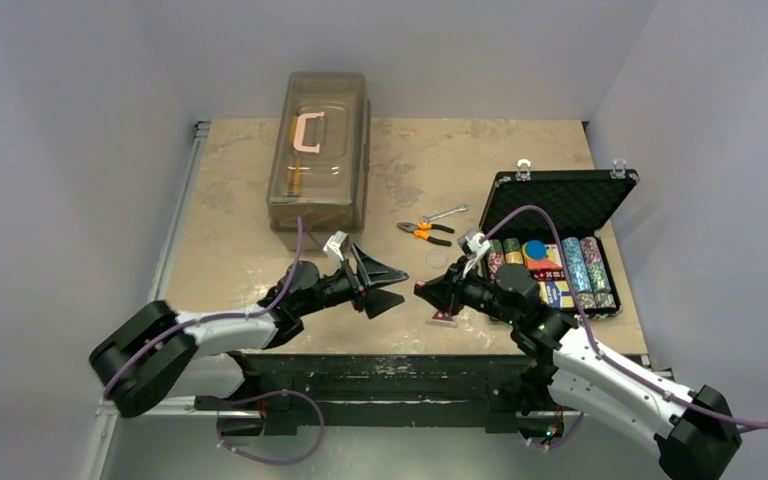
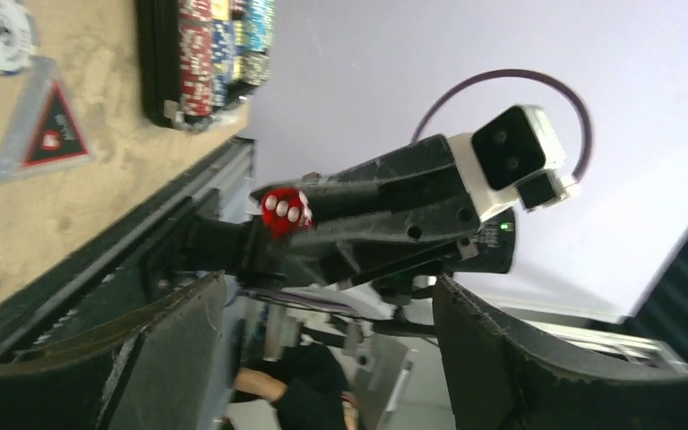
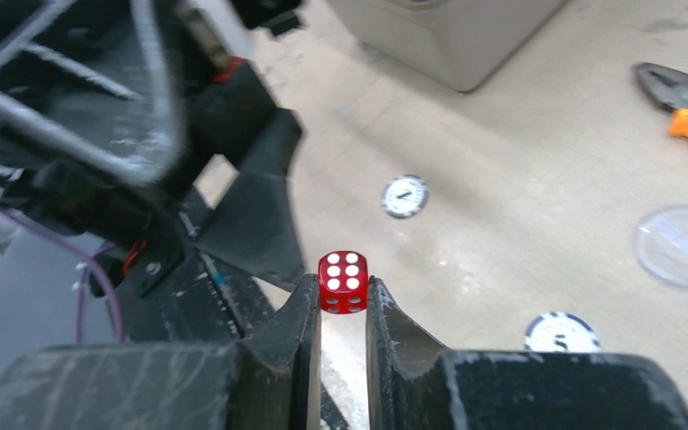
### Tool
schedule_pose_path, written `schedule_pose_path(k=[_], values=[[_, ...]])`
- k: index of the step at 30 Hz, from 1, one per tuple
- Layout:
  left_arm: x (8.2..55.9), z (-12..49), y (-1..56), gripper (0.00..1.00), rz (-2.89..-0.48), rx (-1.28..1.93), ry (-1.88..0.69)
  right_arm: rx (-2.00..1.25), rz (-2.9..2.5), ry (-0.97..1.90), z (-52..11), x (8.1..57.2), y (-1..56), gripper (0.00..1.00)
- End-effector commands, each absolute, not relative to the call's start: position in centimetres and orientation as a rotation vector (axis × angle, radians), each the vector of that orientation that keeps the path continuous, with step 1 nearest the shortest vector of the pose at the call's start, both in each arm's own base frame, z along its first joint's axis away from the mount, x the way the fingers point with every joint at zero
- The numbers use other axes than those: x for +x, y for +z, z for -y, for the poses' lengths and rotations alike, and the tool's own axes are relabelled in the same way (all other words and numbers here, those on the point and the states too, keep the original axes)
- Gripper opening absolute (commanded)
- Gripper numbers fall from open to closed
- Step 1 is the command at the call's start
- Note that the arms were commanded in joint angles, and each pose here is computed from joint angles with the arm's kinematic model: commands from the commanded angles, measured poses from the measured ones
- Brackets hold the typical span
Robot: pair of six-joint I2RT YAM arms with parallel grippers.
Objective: Pack up texas hold em set
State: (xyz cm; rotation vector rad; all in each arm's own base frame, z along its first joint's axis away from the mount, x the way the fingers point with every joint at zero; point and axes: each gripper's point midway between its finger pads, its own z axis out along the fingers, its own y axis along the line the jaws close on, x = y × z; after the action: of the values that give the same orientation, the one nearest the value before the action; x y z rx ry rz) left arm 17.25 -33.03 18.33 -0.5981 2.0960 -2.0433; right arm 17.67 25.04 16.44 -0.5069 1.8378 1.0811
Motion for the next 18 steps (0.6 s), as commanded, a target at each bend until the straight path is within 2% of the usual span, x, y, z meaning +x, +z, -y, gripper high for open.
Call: schedule_pose_path(k=[1,4,6,12,14,18], values=[[17.2,31.5,17.2,0.83,-2.188,-0.415,-1.712,-0.3,-1.895,0.914,-22.6,20.1,17.6,0.0],[17.8,27.7,16.3,0.84,-2.312,-0.328,-1.271,-0.069,-2.03,0.648,-18.6,22.2,15.9,0.0],[18.3,25.2,17.8,0.85,-2.294,-0.268,-1.09,0.093,-2.111,0.454,-15.6,23.0,14.8,0.0],[20.1,21.2,28.7,0.87,-2.085,-0.033,-0.886,0.325,-2.28,-0.039,-8.0,23.6,13.7,0.0],[20.8,20.3,34.2,0.88,-1.986,0.036,-0.827,0.444,-2.306,-0.088,-6.1,24.1,13.5,0.0],[22.1,19.9,40.3,0.88,-1.868,0.15,-0.736,0.731,-2.317,-0.05,-2.5,24.1,12.2,0.0]])
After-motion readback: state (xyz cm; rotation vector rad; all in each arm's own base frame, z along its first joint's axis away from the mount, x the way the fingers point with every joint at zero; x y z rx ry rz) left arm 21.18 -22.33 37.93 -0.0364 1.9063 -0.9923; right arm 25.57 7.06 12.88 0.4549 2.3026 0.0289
